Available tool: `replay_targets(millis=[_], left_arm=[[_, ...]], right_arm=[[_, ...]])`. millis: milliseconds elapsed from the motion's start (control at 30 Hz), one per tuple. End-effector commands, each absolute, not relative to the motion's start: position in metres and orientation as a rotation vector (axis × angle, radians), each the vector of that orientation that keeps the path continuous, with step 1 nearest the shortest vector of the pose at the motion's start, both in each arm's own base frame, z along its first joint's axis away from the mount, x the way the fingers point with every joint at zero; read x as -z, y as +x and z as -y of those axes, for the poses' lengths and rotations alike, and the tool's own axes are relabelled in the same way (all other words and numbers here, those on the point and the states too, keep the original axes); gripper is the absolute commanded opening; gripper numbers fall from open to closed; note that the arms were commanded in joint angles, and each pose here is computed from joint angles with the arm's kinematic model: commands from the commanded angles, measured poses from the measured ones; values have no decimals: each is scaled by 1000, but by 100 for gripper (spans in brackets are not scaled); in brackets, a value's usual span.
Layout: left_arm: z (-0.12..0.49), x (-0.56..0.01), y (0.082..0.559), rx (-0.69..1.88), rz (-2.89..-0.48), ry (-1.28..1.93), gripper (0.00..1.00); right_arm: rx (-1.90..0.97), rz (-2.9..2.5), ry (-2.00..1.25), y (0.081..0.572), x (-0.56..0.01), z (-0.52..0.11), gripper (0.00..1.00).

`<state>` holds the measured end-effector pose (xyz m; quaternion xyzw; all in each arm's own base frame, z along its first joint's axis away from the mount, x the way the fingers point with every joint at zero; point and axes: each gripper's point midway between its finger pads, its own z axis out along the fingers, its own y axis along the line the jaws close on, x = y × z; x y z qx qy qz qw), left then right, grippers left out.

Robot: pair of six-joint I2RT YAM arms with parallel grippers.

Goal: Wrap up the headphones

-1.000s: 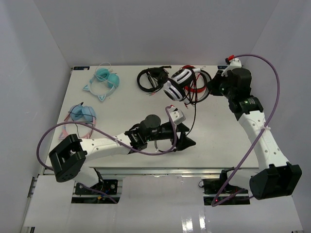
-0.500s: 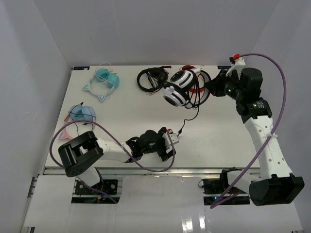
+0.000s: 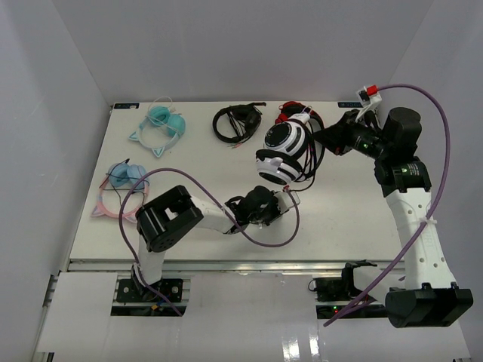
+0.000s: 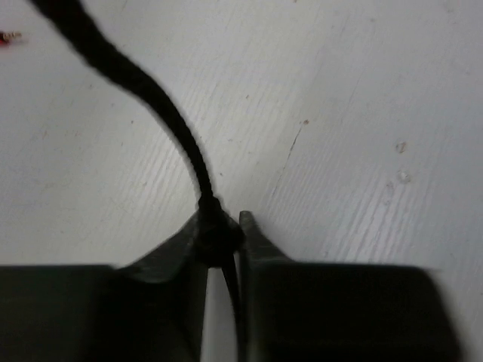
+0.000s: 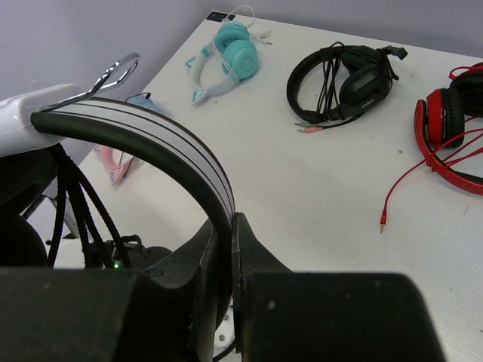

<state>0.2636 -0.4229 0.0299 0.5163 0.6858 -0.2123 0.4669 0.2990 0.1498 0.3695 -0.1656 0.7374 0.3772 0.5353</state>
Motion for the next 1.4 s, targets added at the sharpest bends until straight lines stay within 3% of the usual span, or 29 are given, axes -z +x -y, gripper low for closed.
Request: replay_targets(millis=[0,33,367,567,767,1033,1200,1367], left_arm=[[403,-7,252,546,-1770,1311,4],[398,-9,256,540,-1775,1289,0],[317,-48,279,737,-1796,1169,0],[275,-79,304,732,-1800,1109,0],[285,-155,325,918,-1792,1084,0],[311,-250,272,1409,-1736,1074,0],[332,-264,234,1685,-1836,1038,2],[359,-279,223,1782,-1800,921,5]], right_arm=[[-954,-1597,-472,272,-420,-156,8],[-941,-1589,-487,271,-422,-155,8],[-760,-1453,-911,225,-408,-154,8],[-287,-1503,-975,253,-366,-108,8],[-16,-1517,-1028,273,-332,-78,8],[193,-1600,-962,310,-290,-57,8],[398,-1581,-745,337,-290,-71,8],[365,-1635,-445,357,-276,-91,8]])
